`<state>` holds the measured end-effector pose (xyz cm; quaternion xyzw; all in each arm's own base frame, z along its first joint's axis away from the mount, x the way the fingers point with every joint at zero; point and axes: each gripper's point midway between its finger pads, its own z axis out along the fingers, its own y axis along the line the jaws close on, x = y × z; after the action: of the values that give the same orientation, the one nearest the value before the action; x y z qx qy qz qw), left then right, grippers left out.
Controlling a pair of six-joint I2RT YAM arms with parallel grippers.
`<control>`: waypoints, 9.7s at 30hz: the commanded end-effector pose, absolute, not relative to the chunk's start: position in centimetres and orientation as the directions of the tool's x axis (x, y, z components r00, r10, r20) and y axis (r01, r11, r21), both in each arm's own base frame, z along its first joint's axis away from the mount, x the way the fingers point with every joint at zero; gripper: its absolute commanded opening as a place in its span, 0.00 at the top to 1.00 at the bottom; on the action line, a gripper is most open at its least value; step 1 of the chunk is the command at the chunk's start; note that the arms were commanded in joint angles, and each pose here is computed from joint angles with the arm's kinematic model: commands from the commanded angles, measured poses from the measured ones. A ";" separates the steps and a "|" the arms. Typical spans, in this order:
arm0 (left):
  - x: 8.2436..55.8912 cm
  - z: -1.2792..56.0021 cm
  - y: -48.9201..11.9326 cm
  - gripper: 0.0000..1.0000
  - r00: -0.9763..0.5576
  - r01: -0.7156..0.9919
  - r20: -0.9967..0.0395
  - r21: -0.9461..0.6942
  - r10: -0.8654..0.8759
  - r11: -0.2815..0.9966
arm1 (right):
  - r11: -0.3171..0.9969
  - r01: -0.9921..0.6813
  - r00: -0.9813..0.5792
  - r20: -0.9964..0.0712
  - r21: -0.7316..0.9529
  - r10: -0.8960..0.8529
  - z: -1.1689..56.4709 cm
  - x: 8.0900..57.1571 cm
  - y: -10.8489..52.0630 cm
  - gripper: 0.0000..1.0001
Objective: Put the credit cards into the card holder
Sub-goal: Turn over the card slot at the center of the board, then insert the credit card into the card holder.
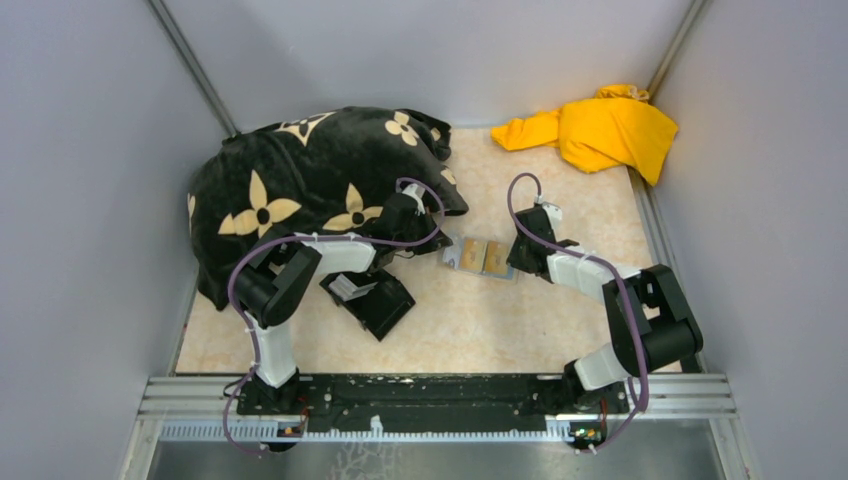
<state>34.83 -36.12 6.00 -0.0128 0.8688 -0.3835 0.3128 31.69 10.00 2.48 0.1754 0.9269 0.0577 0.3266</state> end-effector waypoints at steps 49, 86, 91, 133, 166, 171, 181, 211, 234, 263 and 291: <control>33.5 7.1 -36.5 1.00 -0.806 0.145 -0.437 -0.800 -0.400 0.582 | 0.940 0.313 -0.763 -0.554 0.135 0.334 0.6 29.5 8.2 1.00; 32.4 9.1 -42.2 1.00 -0.824 0.286 -0.495 -0.783 -0.275 0.552 | 0.928 0.348 -0.723 -0.591 0.134 0.357 2.5 29.5 7.4 0.95; 31.7 8.2 -43.5 1.00 -0.833 0.301 -0.500 -0.770 -0.238 0.563 | 0.925 0.356 -0.706 -0.610 0.133 0.360 3.4 29.6 7.0 0.90; 29.2 4.7 -46.6 1.00 -0.846 0.345 -0.525 -0.672 -0.093 0.656 | 0.937 0.288 -0.656 -0.673 0.197 0.343 6.2 32.1 9.6 0.89; 32.9 9.7 -43.4 1.00 -0.789 0.343 -0.564 -0.733 -0.244 0.587 | 0.931 0.331 -0.731 -0.583 0.152 0.355 1.9 31.1 10.1 0.90; 33.9 9.0 -42.0 1.00 -0.807 0.305 -0.515 -0.782 -0.289 0.544 | 0.932 0.329 -0.729 -0.587 0.150 0.352 2.0 31.1 10.0 0.90; 33.5 7.9 -42.5 1.00 -0.845 0.283 -0.451 -0.833 -0.288 0.475 | 0.934 0.323 -0.734 -0.584 0.149 0.347 1.9 31.0 10.1 0.90; 32.9 5.6 -43.9 1.00 -0.881 0.246 -0.393 -0.856 -0.264 0.455 | 0.935 0.318 -0.736 -0.582 0.155 0.346 1.9 30.9 10.2 0.90; 32.9 5.5 -43.7 1.00 -0.870 0.244 -0.410 -0.841 -0.275 0.483 | 0.934 0.320 -0.738 -0.577 0.158 0.350 1.5 30.7 10.2 0.90; 32.9 8.2 -42.9 1.00 -0.824 0.281 -0.451 -0.851 -0.342 0.444 | 0.935 0.319 -0.739 -0.577 0.157 0.349 1.5 30.7 10.2 0.90; 33.0 7.5 -43.8 1.00 -0.837 0.273 -0.443 -0.847 -0.322 0.456 | 0.936 0.313 -0.739 -0.579 0.158 0.345 1.8 30.9 10.3 0.90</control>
<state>32.75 -43.10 6.69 -0.0192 0.8108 -0.5134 0.2804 31.91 9.98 2.74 0.1849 0.9225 0.0266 0.3379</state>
